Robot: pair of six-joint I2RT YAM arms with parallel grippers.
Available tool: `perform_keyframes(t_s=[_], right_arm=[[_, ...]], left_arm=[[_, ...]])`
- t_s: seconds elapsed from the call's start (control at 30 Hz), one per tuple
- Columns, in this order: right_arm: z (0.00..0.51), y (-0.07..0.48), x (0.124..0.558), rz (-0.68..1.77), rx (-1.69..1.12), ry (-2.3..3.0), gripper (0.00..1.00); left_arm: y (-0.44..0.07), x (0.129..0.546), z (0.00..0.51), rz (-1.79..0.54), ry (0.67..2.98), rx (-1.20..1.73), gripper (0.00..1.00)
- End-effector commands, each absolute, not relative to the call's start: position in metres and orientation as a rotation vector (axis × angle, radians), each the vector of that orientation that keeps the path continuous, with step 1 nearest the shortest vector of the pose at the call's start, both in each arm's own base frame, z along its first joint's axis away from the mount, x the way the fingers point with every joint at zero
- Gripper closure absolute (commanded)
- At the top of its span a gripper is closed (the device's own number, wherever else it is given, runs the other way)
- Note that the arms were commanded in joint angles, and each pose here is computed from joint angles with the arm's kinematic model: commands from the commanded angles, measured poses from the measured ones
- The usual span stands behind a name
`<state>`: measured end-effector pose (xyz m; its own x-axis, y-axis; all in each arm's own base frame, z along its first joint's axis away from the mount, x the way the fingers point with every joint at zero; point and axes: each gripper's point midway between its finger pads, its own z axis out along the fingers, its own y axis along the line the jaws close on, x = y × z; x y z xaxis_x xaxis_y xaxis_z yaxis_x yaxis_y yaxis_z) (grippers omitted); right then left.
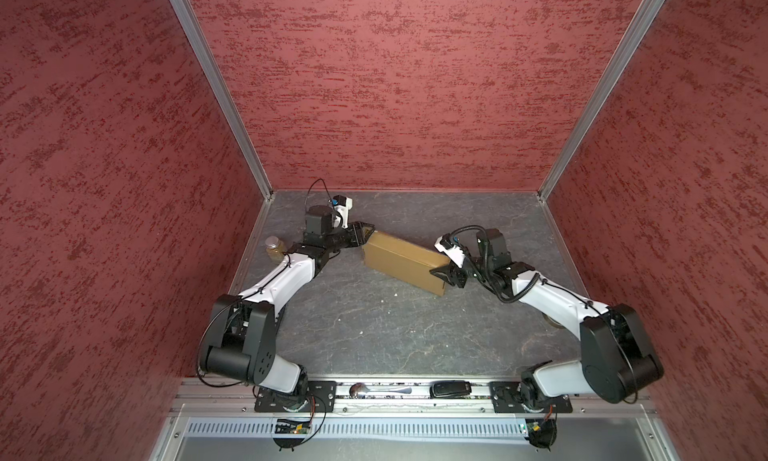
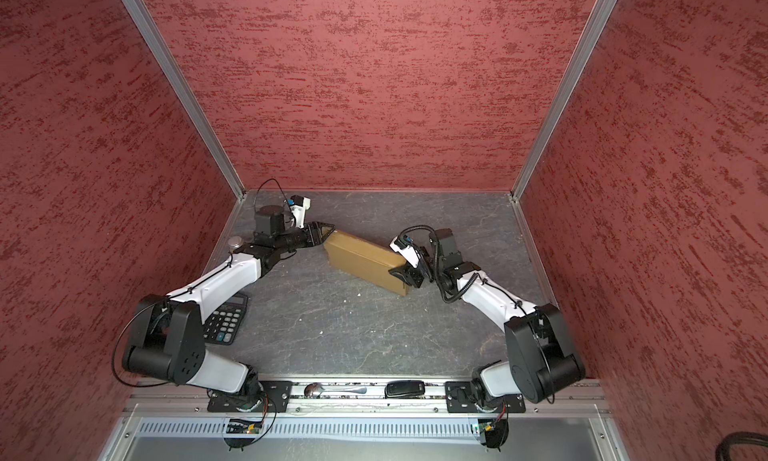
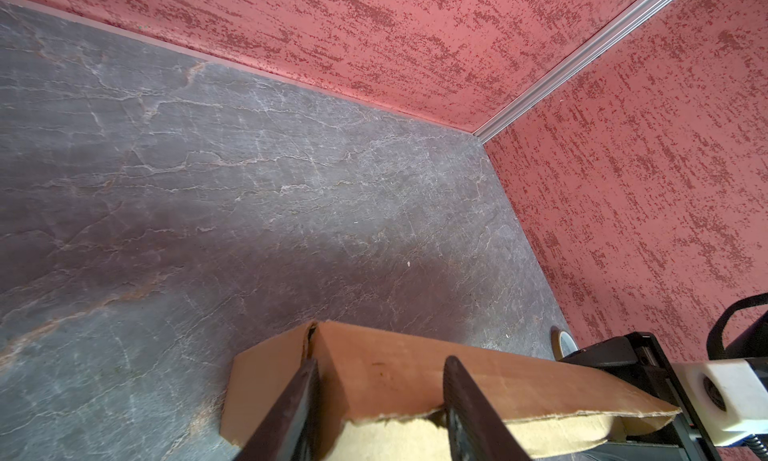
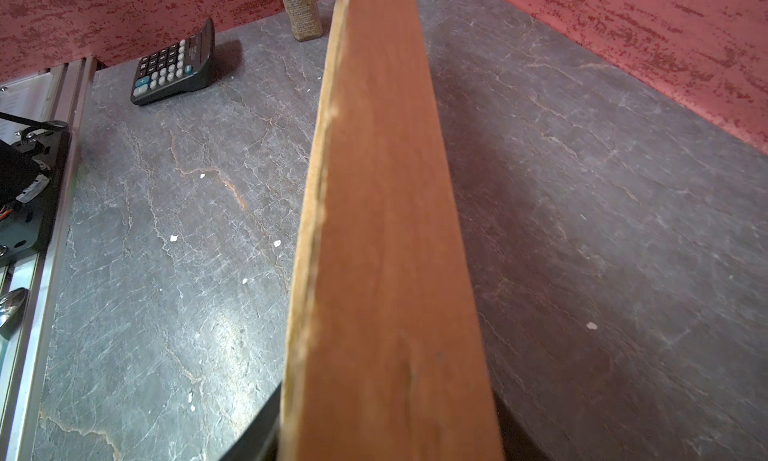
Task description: Fold the paper box
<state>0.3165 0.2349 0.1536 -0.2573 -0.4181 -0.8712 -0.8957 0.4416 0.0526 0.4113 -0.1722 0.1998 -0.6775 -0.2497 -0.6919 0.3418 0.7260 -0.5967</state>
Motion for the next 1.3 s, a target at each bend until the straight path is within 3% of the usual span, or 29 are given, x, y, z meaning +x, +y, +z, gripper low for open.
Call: perform_keyframes(t_s=[0.0,0.53,1.27], right_arm=[[0.174,0.236,0.318,0.687,-1.112,1.789,0.42],[0.175,0.236,0.309,0.703,-1.148,1.776,0.29],[0.221,0.232,0.291,0.71,-1.128,1.7,0.25]], left_arm=[[-0.172,0.406,0.199,-0.927,2.123,0.063,0.51],[-0.167,0.408,0.197,-0.915,2.125,0.033,0.51],[-0.164,0.41,0.191,-0.911,2.116,0.004,0.51]])
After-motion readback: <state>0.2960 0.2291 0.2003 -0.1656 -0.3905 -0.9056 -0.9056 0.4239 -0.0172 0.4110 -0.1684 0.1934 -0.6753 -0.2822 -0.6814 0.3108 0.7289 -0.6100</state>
